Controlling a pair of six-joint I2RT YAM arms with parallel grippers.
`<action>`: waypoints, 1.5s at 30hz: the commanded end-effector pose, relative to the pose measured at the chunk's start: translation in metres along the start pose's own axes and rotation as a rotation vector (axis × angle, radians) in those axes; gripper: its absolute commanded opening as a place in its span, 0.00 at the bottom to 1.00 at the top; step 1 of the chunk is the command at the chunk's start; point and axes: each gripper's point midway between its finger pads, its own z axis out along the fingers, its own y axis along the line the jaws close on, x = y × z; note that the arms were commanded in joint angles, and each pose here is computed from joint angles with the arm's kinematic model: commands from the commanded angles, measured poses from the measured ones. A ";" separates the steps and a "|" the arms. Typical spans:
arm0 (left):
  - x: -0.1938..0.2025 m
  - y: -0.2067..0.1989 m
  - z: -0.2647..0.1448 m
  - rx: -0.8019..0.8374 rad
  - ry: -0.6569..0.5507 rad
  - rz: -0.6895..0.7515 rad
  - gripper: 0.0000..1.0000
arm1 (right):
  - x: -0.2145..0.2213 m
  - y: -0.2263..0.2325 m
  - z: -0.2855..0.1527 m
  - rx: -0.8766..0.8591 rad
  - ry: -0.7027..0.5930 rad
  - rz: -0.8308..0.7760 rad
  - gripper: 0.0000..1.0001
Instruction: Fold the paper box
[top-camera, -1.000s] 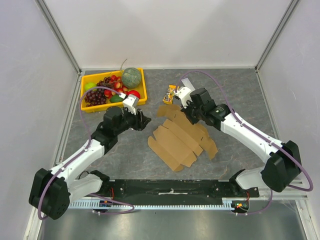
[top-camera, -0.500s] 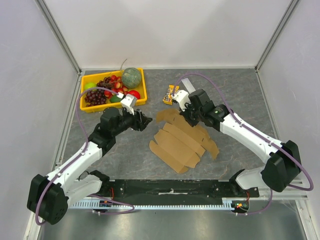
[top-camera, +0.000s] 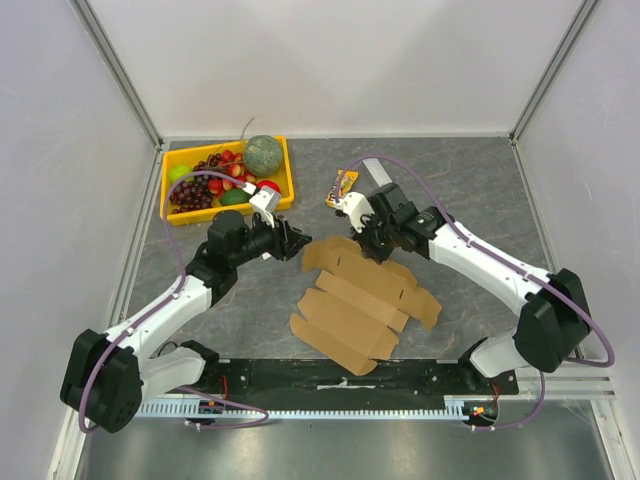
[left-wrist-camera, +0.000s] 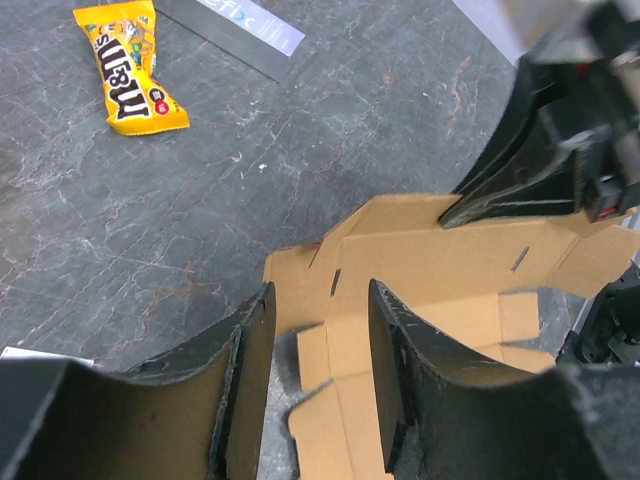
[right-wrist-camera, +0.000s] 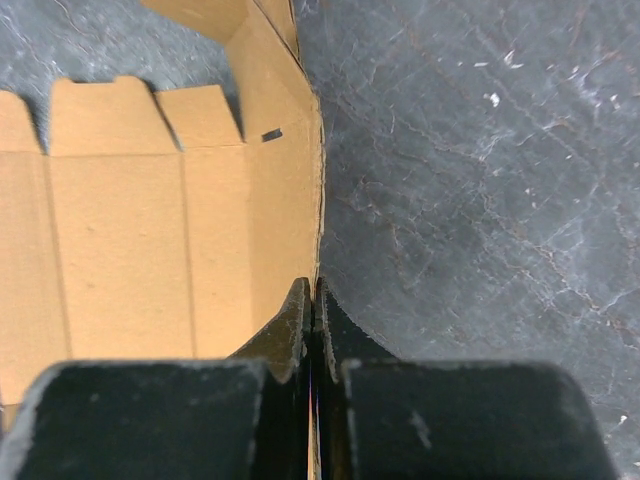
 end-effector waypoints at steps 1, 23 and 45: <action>-0.031 -0.018 0.004 0.081 -0.080 0.016 0.48 | -0.004 0.003 0.005 -0.029 0.033 0.011 0.00; -0.004 0.033 0.060 -0.097 0.063 -0.119 0.17 | -0.020 0.016 -0.007 -0.085 -0.076 -0.006 0.00; 0.032 -0.020 0.049 0.050 0.089 -0.116 0.02 | -0.015 0.012 0.000 -0.064 -0.065 0.004 0.00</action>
